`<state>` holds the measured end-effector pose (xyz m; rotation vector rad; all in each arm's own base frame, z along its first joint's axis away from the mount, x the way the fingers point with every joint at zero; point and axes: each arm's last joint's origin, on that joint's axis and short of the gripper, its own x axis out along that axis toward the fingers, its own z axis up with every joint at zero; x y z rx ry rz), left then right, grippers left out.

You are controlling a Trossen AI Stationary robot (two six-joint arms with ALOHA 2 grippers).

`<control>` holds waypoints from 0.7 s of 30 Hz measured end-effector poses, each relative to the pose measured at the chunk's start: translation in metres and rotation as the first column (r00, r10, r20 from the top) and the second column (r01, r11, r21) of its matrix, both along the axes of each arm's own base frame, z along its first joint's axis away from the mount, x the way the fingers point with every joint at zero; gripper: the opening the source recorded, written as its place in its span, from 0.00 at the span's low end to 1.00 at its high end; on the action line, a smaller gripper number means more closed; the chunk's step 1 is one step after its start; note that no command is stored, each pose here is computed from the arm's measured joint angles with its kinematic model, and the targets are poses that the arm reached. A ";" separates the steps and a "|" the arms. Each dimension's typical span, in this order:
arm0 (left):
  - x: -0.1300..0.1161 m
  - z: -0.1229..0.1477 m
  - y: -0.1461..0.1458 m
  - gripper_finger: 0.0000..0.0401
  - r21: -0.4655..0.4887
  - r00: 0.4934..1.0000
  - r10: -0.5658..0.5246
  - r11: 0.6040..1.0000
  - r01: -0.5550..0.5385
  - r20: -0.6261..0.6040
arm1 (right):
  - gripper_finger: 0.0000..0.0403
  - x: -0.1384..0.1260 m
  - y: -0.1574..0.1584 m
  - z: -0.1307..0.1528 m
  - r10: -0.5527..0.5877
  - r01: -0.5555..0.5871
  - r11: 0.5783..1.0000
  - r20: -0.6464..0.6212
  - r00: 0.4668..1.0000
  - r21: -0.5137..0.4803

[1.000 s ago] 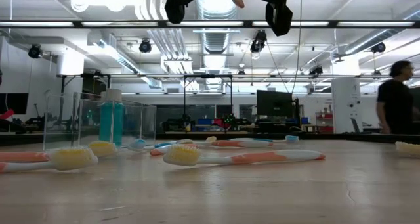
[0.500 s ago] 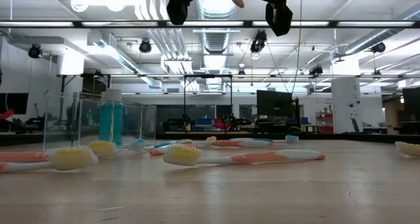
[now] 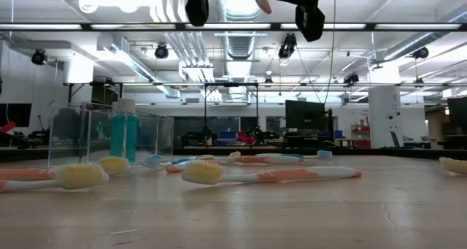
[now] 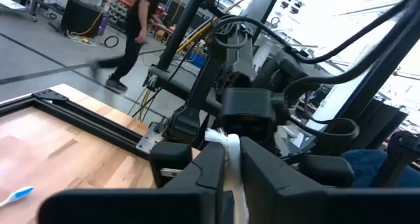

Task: Pick & Place toothbrushing station
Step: Put the orange toothbrush into the transparent organizer

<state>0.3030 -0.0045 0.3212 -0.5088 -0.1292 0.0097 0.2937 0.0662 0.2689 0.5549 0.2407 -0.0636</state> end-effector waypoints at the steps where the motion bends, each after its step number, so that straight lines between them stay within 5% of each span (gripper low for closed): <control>1: 0.000 0.000 0.000 0.08 0.000 1.000 0.000 1.000 0.000 0.000 | 0.06 0.000 0.000 0.000 0.000 0.000 1.000 0.000 1.000 -0.002; 10: 0.000 0.000 0.000 0.11 0.006 1.000 0.001 1.000 -0.001 -0.004 | 0.08 0.000 0.000 0.000 -0.001 0.001 1.000 0.000 1.000 0.009; 21: 0.000 -0.001 0.000 0.09 0.006 1.000 0.000 1.000 0.000 -0.006 | 0.26 0.000 0.000 0.000 0.001 -0.001 1.000 0.001 1.000 0.013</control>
